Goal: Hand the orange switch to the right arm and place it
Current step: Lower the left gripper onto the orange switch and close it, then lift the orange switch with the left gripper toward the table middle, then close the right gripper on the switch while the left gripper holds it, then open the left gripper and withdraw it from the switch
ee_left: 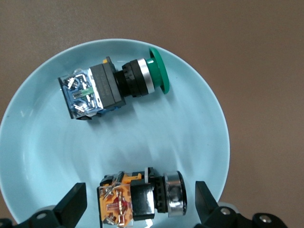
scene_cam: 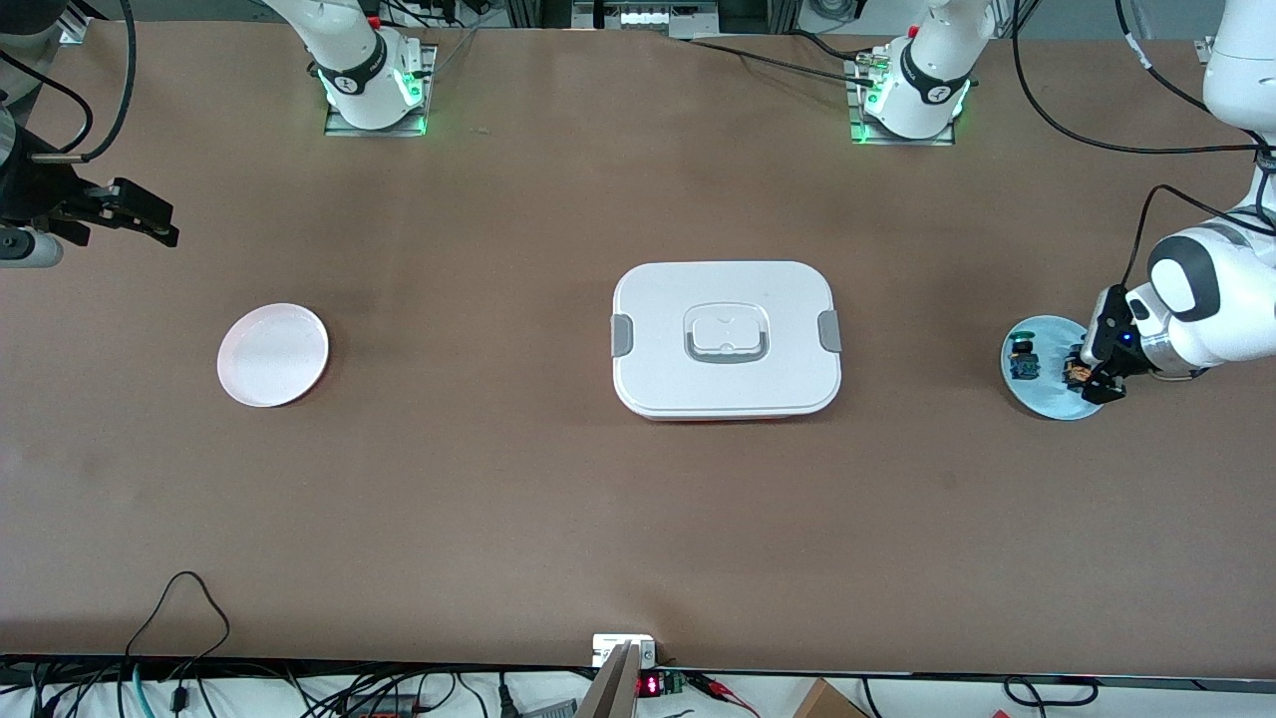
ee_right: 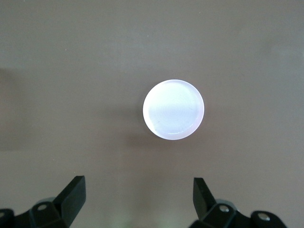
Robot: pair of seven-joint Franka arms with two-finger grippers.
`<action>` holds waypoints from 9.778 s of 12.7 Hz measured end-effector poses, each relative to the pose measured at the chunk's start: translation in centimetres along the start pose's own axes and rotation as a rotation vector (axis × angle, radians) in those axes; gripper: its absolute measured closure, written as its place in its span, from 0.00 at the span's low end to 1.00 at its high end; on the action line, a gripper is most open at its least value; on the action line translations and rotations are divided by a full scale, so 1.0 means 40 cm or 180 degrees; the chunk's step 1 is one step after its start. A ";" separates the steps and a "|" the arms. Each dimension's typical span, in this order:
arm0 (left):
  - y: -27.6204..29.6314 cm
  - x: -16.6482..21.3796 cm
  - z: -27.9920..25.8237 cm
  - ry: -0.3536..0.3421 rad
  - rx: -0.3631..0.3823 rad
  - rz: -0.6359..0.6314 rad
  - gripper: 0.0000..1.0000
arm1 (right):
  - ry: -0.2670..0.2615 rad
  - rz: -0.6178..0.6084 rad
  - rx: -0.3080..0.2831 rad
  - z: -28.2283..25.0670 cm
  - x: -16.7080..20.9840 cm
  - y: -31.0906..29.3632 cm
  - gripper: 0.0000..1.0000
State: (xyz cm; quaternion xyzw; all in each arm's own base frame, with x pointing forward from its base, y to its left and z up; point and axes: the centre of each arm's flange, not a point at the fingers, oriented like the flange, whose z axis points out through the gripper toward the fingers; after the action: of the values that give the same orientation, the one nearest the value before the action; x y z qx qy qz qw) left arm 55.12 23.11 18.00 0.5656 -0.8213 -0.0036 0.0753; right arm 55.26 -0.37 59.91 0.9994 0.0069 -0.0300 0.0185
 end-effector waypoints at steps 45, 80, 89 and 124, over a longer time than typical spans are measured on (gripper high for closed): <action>-0.618 1.548 -0.402 0.4918 -0.0071 -0.1183 0.27 | -0.0069 -0.0017 0.1068 0.050 0.052 -0.110 0.00; -0.515 1.954 -0.495 0.4794 0.0397 -0.1825 0.27 | -0.1829 0.0989 0.4838 0.383 -0.010 -0.379 0.00; -0.516 1.952 -0.495 0.4792 0.0402 -0.1827 0.27 | -0.1914 0.0948 0.4810 0.395 -0.024 -0.426 0.16; -0.720 1.211 -0.569 0.5643 0.0425 -0.1478 0.00 | -0.1265 0.0254 0.3882 0.477 -0.048 -0.256 0.59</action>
State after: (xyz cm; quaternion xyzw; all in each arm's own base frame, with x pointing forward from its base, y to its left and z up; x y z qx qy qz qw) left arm 67.85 -30.47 43.67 0.5152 -0.3272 0.4638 0.6421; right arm 52.07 9.11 40.61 0.8052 -0.0521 -0.2125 -0.5511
